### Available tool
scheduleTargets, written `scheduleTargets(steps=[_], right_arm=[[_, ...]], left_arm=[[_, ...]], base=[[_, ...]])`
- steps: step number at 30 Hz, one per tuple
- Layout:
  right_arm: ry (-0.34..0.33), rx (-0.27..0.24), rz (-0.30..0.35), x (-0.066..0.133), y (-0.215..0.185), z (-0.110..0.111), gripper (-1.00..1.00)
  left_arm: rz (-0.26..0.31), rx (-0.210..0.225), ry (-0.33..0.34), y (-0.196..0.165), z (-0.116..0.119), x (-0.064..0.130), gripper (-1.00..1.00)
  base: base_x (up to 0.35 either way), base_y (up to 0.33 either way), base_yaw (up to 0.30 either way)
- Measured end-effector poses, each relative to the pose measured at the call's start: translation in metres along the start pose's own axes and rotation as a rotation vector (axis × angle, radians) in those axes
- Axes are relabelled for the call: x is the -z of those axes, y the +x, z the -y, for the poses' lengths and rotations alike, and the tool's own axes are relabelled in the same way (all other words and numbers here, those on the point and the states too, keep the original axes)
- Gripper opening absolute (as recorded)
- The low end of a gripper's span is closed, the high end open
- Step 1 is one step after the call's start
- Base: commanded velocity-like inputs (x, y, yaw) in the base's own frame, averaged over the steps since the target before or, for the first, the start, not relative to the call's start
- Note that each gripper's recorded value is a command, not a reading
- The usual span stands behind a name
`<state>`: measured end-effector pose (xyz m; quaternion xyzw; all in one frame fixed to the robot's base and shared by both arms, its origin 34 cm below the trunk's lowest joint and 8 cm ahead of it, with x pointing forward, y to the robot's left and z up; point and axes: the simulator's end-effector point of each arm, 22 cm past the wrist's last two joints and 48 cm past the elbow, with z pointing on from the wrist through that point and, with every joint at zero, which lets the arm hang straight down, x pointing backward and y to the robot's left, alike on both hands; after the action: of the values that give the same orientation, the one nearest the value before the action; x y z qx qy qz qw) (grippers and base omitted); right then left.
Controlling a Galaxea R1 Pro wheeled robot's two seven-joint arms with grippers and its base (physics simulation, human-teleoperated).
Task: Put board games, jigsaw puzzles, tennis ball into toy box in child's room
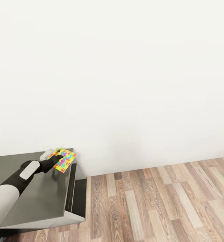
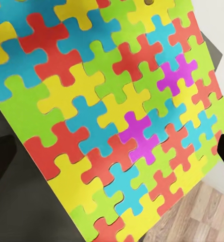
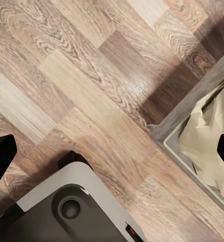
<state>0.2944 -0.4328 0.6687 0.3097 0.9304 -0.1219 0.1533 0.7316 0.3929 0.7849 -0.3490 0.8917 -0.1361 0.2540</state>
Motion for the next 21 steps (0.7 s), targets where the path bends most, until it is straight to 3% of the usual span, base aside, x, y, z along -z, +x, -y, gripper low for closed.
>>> scheduleTargets(steps=[8, 21], right_arm=[[0.0, 0.0, 0.0, 0.0, -0.0001, 0.0001, 1.0], [0.0, 0.0, 0.0, 0.0, -0.0001, 0.0001, 1.0]], left_arm=[[0.001, 0.0, -0.001, -0.0005, -0.0004, 0.0002, 1.0], [0.001, 0.0, -0.001, -0.0004, -0.0005, 0.0002, 1.0]], base=[[-0.018, -0.046, 0.0], [0.0, 0.09, 0.0]])
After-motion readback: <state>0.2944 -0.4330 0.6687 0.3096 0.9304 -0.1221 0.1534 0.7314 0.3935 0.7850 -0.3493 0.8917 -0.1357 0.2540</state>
